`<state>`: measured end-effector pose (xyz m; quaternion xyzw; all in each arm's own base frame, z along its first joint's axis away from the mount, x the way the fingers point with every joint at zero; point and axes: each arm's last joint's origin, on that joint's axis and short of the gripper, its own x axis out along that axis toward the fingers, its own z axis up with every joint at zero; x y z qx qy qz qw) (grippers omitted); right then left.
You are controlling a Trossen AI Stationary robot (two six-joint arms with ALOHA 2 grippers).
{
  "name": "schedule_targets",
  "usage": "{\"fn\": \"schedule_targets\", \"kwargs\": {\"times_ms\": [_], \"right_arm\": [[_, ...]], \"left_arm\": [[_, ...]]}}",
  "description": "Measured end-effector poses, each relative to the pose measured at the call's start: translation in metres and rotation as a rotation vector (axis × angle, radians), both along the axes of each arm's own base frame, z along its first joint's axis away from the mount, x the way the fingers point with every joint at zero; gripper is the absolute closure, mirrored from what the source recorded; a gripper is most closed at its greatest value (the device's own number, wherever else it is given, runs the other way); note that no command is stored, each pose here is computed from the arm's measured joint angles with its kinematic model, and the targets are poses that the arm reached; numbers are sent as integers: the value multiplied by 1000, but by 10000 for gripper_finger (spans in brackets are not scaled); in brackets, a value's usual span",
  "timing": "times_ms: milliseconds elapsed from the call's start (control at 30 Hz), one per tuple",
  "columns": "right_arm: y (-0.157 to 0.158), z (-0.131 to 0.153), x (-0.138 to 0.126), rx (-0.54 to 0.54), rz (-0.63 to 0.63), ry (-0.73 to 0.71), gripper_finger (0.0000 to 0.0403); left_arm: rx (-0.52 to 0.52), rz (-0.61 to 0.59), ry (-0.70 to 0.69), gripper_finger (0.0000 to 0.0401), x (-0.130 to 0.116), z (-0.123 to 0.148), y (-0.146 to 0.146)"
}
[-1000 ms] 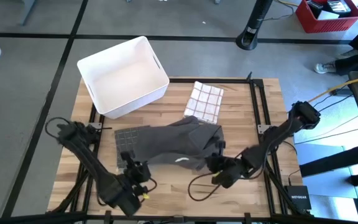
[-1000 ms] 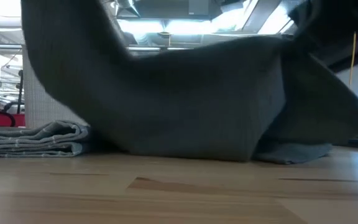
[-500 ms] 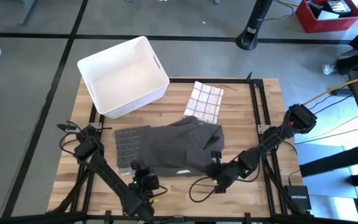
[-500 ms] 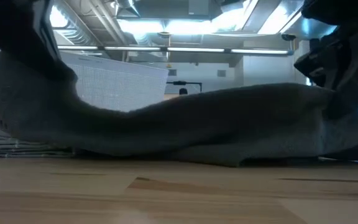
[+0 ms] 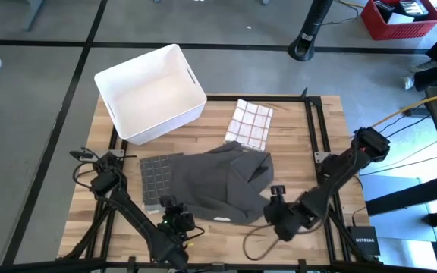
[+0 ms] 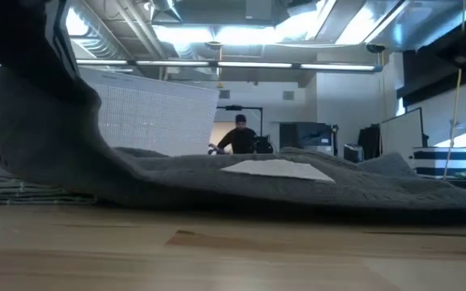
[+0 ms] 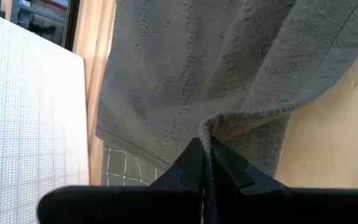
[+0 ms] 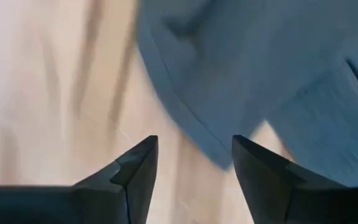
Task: Fold towel
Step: Fold the gray towel
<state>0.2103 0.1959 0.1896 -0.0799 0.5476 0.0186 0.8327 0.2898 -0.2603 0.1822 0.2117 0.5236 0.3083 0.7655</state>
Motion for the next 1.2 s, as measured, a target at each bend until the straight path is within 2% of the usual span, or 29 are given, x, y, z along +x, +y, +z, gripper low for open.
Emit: {"fn": "schedule_targets", "kwargs": {"times_ms": [133,400,767,1033,1100,1200], "right_arm": [[0,-26,-24,-135,-14,-86,200],[-14,-69,-43,-165,101,-151,222],[-23,-83,-40,-299,254,-219,233],[-26,-97,-31,-368,251,-212,237],[-26,-98,-31,-373,263,-217,252],[-26,-98,-31,-357,254,-216,302]], "left_arm": [[-3,-7,-2,398,-1,0,-2],[-10,-14,-4,391,0,-1,-3],[-13,-16,-8,395,0,-1,-3],[-15,-26,-5,396,1,-1,-4],[-24,-35,-9,398,2,-2,-5],[-25,-42,-6,397,2,-2,-5]]}}
